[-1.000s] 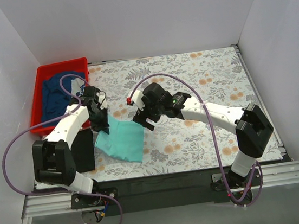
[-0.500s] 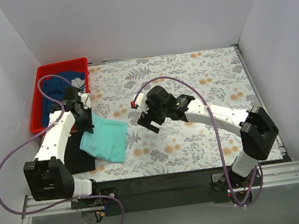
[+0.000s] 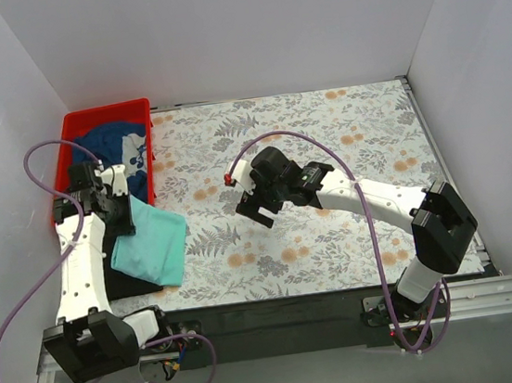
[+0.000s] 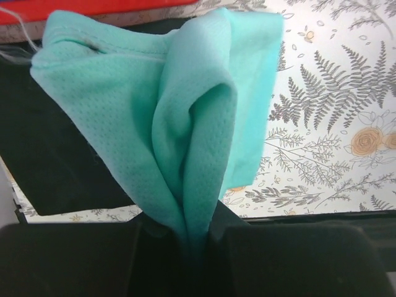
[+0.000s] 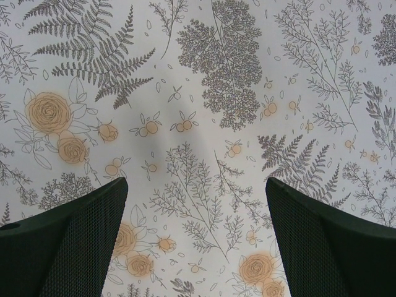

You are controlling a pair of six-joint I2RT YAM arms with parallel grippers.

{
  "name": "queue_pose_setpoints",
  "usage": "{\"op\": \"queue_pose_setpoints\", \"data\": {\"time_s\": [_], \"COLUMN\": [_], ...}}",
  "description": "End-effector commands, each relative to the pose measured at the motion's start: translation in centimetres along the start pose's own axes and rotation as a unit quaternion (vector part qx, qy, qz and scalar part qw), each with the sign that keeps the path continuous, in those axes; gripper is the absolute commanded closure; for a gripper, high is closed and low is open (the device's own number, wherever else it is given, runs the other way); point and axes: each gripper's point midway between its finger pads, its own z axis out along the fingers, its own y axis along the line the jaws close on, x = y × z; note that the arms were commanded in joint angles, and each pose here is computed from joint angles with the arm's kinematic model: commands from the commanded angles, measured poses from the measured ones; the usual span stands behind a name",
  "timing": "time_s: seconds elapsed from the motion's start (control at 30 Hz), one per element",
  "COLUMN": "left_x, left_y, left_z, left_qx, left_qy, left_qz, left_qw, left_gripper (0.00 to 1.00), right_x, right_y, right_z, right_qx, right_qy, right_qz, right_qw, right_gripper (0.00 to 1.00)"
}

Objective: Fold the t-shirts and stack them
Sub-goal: Neatly place the folded tshirt to the corner

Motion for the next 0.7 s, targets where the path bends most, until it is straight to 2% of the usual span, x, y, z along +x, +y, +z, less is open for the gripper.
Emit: {"op": "queue_pose_setpoints", "data": {"time_s": [0.0, 0.33, 0.67], "left_x": [-2.3, -1.0, -1.2], "left_y": [-0.4, -0.3, 3.0], "left_z": [-2.7, -4.2, -4.9], "left_qx": [0.020, 0.023, -0.011], "left_qy": [-0.044, -0.025, -0.030], "left_qz": [0.026, 0.008, -0.002], "left_qw": [0.998, 0.999, 0.999], "left_gripper": [1.00, 1.00, 1.00], "right_x": [-0.6, -0.6, -0.2], "right_y": [-0.3, -0.4, -0.3], "right_z": [-0.9, -0.8, -0.7], "right_qx": [0.006, 0.006, 0.005], "right_qy": [-0.014, -0.012, -0.008], "right_qz": [-0.005, -0.005, -0.004], "right_qw": [1.000, 1.000, 1.000], "right_gripper": [0.02, 0.02, 0.02]}}
